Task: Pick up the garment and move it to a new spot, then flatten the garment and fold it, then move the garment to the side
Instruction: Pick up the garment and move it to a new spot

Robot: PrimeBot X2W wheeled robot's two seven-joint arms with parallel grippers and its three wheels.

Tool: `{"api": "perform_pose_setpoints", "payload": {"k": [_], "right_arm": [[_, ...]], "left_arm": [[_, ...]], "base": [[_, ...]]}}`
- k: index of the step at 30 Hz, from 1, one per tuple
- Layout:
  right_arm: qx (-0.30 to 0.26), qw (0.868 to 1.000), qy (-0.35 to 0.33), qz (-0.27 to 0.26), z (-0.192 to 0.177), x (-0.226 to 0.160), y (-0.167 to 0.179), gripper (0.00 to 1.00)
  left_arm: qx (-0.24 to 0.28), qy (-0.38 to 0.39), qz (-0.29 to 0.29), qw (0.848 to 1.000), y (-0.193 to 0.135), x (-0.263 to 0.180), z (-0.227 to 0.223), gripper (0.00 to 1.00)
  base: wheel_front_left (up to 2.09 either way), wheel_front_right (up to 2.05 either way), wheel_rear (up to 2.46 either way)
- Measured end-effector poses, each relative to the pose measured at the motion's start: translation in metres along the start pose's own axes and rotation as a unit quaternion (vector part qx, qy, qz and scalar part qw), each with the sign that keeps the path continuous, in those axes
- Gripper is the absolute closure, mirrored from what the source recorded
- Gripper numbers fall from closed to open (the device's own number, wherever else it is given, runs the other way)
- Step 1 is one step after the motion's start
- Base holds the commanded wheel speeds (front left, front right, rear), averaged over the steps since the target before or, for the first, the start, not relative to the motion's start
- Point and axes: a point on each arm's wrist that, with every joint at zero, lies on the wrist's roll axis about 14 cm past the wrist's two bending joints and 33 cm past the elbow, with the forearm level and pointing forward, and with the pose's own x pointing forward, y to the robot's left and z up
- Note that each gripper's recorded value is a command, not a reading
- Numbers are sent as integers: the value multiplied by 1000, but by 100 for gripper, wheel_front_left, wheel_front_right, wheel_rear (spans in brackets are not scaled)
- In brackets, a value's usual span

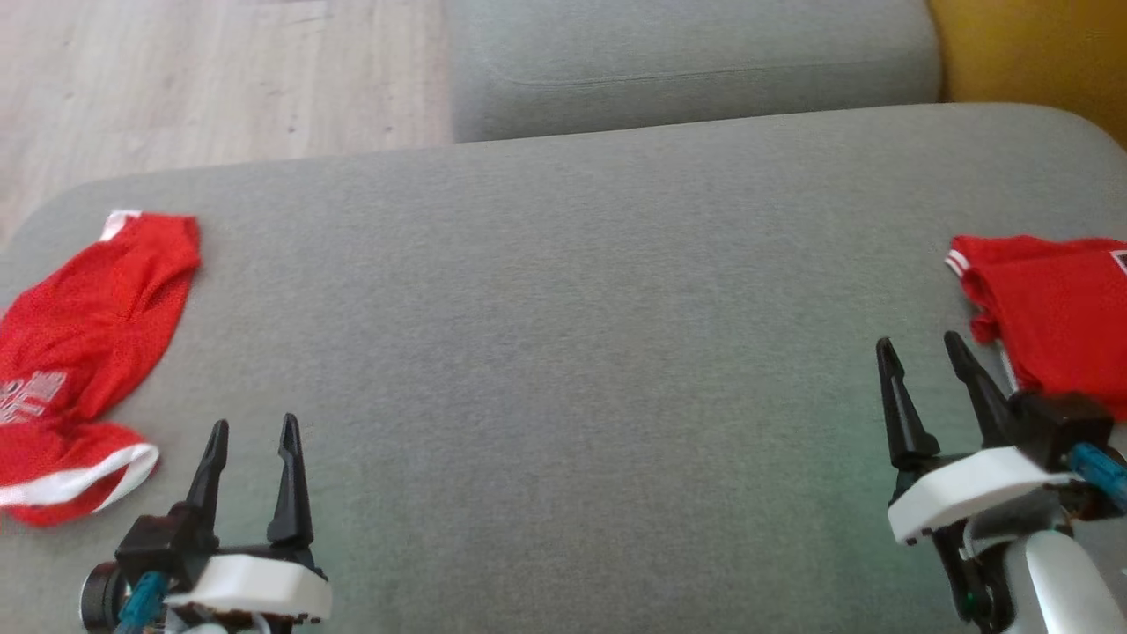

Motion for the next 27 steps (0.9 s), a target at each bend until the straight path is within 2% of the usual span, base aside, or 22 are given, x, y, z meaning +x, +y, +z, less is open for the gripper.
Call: {"api": "perform_pose_setpoints", "payload": {"k": [7,12,13,19,27], "right_arm": [[1,999,11,43,-5,11,31,0],[-1,995,17,101,-7,26,73,0],[-4,991,20,130,-8,31,94,0],[-11,978,31,206,-14,42,149,0],[-16,963,45,265,-23,48,193,0]], "left_arm": [[-5,-10,44,999,26,-19,4,0],[-8,-21,95,995,55,-45,8,0],[-9,-26,118,993,69,-58,10,0],[-10,-37,187,982,105,-98,15,0],[-16,-27,251,968,129,-142,4,0]], "base": [[0,0,0],[0,0,0],[0,0,0],[0,0,0],[0,0,0]]}}
